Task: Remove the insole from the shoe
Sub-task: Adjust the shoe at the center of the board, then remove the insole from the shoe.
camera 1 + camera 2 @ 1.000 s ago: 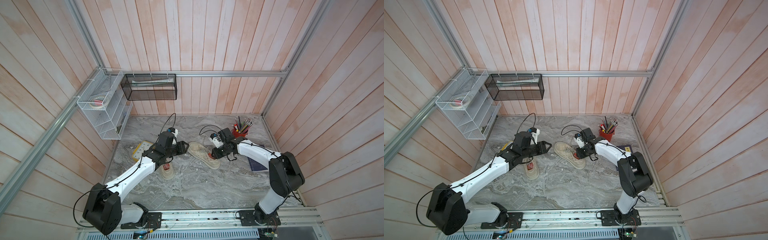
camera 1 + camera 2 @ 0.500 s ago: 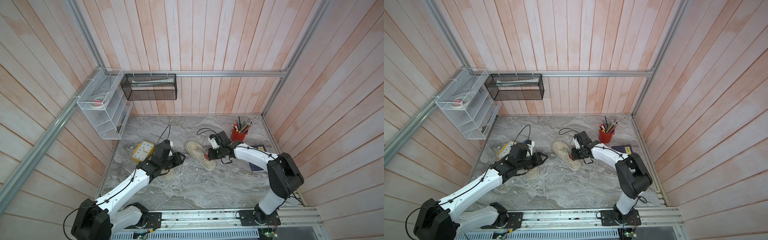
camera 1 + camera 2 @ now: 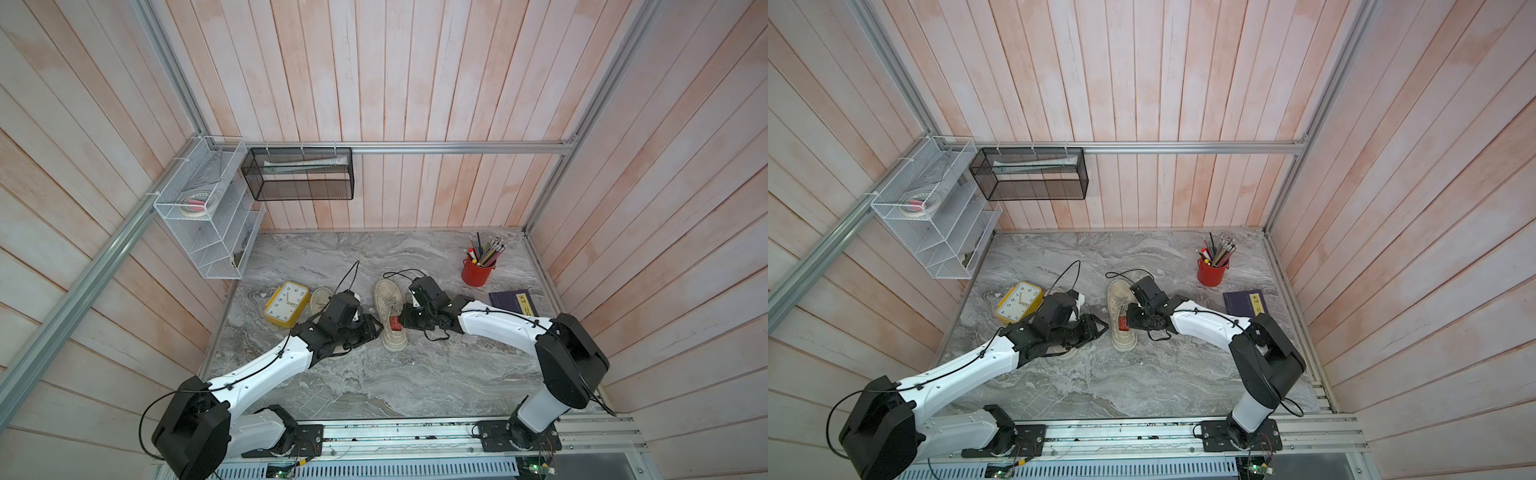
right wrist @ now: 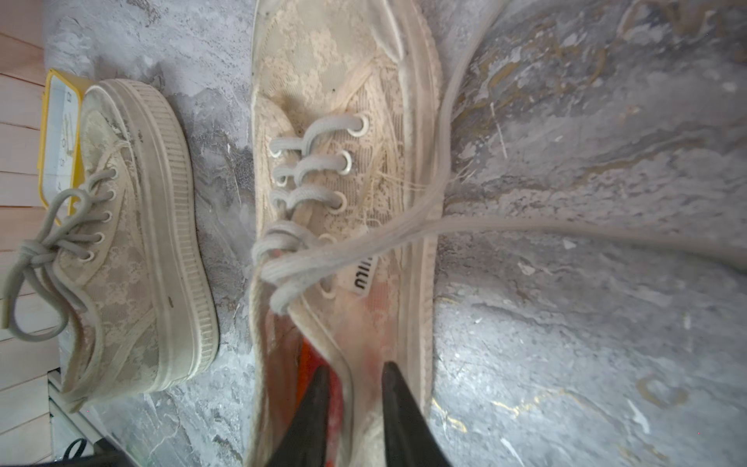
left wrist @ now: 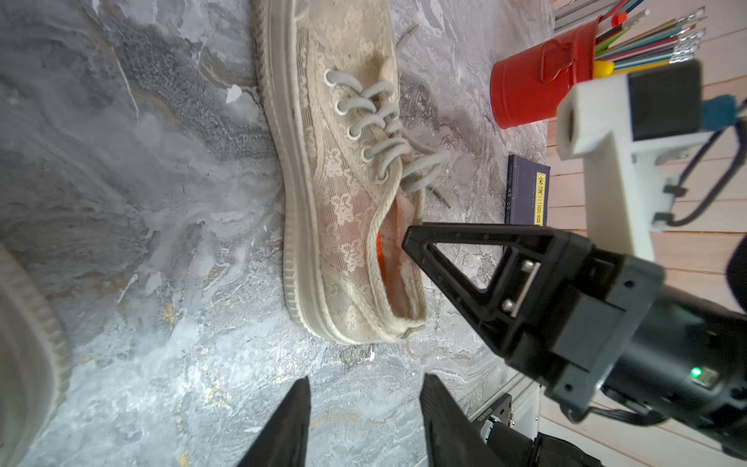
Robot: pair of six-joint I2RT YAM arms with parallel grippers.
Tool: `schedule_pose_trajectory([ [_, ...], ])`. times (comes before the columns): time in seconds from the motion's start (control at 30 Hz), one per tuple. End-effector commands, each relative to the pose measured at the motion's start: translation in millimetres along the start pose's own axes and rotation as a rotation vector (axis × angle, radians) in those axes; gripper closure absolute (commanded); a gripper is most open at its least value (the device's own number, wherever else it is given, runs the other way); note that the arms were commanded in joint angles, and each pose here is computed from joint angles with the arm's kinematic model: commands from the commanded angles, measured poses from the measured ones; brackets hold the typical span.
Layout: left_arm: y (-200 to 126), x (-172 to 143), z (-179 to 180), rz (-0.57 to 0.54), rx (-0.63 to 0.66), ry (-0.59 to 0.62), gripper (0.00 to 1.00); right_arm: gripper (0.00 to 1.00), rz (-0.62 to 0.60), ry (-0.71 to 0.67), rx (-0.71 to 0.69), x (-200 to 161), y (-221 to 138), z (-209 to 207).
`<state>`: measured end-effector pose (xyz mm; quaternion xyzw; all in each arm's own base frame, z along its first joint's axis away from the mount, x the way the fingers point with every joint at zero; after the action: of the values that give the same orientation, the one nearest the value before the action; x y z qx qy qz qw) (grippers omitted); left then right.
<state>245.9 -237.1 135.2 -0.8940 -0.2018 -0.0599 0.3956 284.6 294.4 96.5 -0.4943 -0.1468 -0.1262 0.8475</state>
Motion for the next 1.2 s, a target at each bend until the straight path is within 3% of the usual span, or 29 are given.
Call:
schedule_pose_trajectory([
  [0.0,4,-7,2,0.025,0.008,-0.023,0.53,0.56,-0.122,0.002,0.030,17,-34,5],
  [0.07,8,-12,5,0.046,0.037,-0.029,0.55,0.50,-0.166,0.009,0.047,18,-49,-1],
  [0.23,24,-18,-8,0.085,0.054,0.026,0.54,0.51,-0.179,0.077,0.052,3,-60,-24],
  [0.47,50,7,-13,0.072,0.160,0.159,0.52,0.56,-0.159,0.100,0.083,-4,-60,-22],
  [0.73,73,30,2,0.071,0.250,0.209,0.56,0.56,-0.108,0.069,0.090,-1,-45,-8],
  [0.93,79,35,11,0.079,0.269,0.222,0.68,0.53,-0.063,0.043,0.102,-2,-28,4],
  [1.17,71,45,-5,0.005,0.186,0.222,0.92,0.52,-0.010,0.006,0.081,1,-6,14],
])
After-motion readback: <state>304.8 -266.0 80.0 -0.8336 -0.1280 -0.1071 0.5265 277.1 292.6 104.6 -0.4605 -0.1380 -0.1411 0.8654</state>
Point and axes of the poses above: each gripper's point midway between its finger pads, its own y axis out along the fingers, its own z axis along the line the jaws close on, x = y × z, the point moved 1 cm from there along -y, back along the fingers, and after that the axes turned 2 degrees about -y, right-handed, at the moved point
